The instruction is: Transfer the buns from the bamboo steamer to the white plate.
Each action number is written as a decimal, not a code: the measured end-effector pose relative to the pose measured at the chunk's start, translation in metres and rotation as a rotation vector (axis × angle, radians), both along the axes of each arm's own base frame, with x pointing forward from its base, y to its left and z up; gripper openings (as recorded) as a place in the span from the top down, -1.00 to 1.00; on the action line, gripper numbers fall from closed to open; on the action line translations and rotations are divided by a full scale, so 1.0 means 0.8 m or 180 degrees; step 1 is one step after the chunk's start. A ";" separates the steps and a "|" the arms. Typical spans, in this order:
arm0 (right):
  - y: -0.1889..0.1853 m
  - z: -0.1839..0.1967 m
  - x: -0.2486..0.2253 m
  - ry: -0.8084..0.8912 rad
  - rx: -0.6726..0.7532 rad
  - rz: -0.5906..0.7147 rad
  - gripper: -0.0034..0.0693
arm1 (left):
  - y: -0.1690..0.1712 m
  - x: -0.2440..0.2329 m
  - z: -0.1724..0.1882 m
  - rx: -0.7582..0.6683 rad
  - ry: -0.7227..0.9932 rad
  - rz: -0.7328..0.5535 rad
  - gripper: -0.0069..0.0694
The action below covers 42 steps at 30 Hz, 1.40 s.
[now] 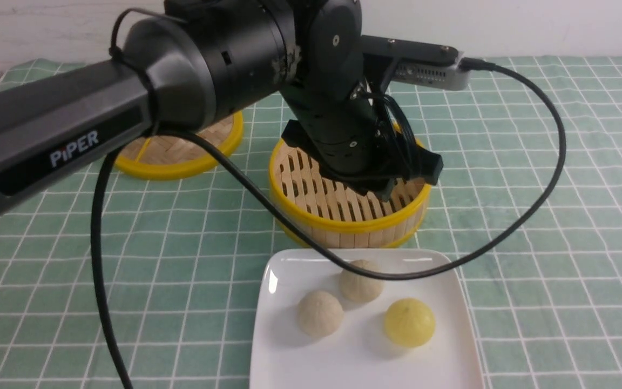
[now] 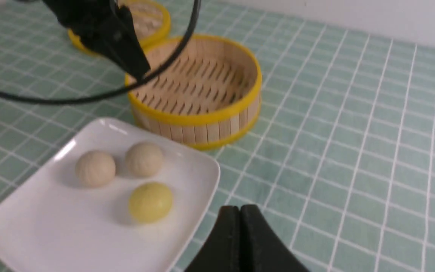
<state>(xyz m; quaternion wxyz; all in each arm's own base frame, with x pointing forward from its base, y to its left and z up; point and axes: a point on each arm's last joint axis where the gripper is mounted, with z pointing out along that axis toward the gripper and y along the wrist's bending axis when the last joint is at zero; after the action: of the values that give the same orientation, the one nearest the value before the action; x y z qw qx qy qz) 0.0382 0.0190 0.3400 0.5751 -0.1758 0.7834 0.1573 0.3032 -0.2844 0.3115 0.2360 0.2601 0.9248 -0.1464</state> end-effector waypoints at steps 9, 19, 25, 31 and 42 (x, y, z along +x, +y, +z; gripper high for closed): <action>0.013 -0.030 0.021 -0.0233 0.0110 0.0024 0.93 | 0.001 0.001 0.000 0.0028 -0.0026 -0.0003 0.52; 0.013 -0.030 0.021 -0.0258 0.0120 0.0024 0.91 | 0.001 0.001 0.000 0.0034 -0.0027 -0.0003 0.51; 0.013 -0.030 0.021 -0.0258 0.0120 0.0024 0.90 | 0.004 0.003 0.000 0.0137 -0.0118 -0.0012 0.49; 0.012 -0.034 0.021 -0.0268 0.0117 0.0023 0.91 | 0.008 0.005 -0.001 0.0281 -0.0176 -0.0022 0.48; -0.007 -0.147 0.023 0.0045 0.0028 -0.0792 0.89 | 0.011 0.006 0.000 0.0350 -0.0230 -0.0027 0.48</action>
<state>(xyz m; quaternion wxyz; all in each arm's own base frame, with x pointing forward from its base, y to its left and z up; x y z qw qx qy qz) 0.0564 0.0138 0.2226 0.5853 -0.0736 0.8025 0.0895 0.3079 -0.2756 0.3118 0.2540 0.2817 0.9212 -0.0869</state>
